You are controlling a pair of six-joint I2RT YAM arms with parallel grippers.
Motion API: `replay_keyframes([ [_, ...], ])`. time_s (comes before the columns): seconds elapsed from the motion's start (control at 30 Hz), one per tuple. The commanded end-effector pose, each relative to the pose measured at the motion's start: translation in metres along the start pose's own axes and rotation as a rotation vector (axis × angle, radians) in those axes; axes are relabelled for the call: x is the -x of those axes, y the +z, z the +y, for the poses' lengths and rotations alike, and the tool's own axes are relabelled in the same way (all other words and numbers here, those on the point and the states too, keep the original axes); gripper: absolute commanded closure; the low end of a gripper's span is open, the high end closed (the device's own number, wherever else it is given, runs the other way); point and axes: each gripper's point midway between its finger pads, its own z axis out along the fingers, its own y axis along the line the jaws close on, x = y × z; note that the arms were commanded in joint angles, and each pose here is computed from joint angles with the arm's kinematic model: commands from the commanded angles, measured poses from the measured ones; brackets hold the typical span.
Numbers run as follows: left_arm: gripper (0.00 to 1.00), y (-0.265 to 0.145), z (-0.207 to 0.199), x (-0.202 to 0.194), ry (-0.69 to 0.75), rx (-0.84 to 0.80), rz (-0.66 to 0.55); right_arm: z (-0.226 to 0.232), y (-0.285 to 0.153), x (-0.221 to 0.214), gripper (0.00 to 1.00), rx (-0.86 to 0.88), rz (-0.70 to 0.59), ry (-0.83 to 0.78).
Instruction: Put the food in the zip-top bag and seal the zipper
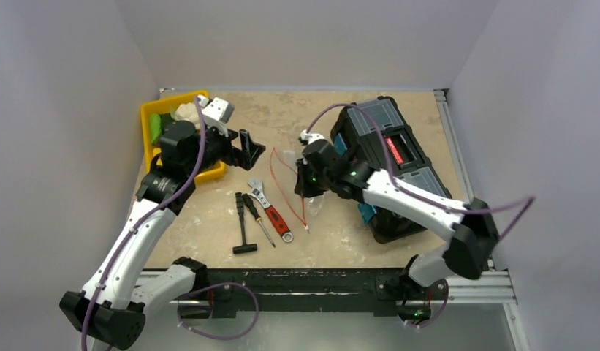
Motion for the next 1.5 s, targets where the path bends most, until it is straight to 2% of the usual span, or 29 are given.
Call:
replay_keyframes([
  [0.0, 0.04, 0.013, -0.007, -0.006, 0.047, -0.013, 0.069, 0.036, 0.041, 0.023, 1.00, 0.128, -0.053, 0.039],
  [0.17, 0.08, 0.030, -0.018, -0.020, 0.004, -0.078, 0.141, 0.042, 0.053, 0.033, 1.00, 0.122, -0.064, 0.067],
  [0.33, 0.14, 0.034, -0.019, -0.023, -0.005, -0.080, 0.166, 0.033, 0.039, 0.057, 1.00, 0.087, -0.185, 0.159],
  [0.43, 0.12, 0.031, -0.019, -0.019, 0.003, -0.074, 0.148, 0.030, 0.031, 0.072, 1.00, 0.114, -0.224, 0.215],
  [0.57, 0.07, 0.028, -0.019, -0.017, 0.018, -0.072, 0.112, 0.038, 0.028, 0.085, 1.00, 0.172, -0.208, 0.233],
  [0.77, 0.08, 0.039, -0.024, -0.029, 0.007, -0.094, 0.171, 0.050, 0.025, 0.087, 1.00, 0.248, -0.207, 0.259],
  [0.93, 0.04, 0.042, -0.047, -0.034, 0.025, -0.187, 0.191, 0.041, 0.041, 0.079, 1.00, 0.204, -0.190, 0.283],
  [1.1, 0.08, 0.049, -0.028, -0.044, 0.095, -0.009, 0.229, 0.040, 0.048, 0.067, 1.00, 0.172, -0.162, 0.334],
  [1.3, 0.15, 0.053, -0.008, -0.049, 0.207, 0.197, 0.246, 0.036, 0.049, 0.058, 1.00, -0.012, -0.224, 0.367],
  [1.4, 0.24, 0.058, 0.000, -0.053, 0.238, 0.261, 0.271, 0.034, 0.047, 0.054, 1.00, -0.090, -0.244, 0.387],
  [1.47, 0.35, 0.064, 0.003, -0.057, 0.249, 0.272, 0.294, 0.028, 0.047, 0.049, 1.00, -0.120, -0.248, 0.414],
])
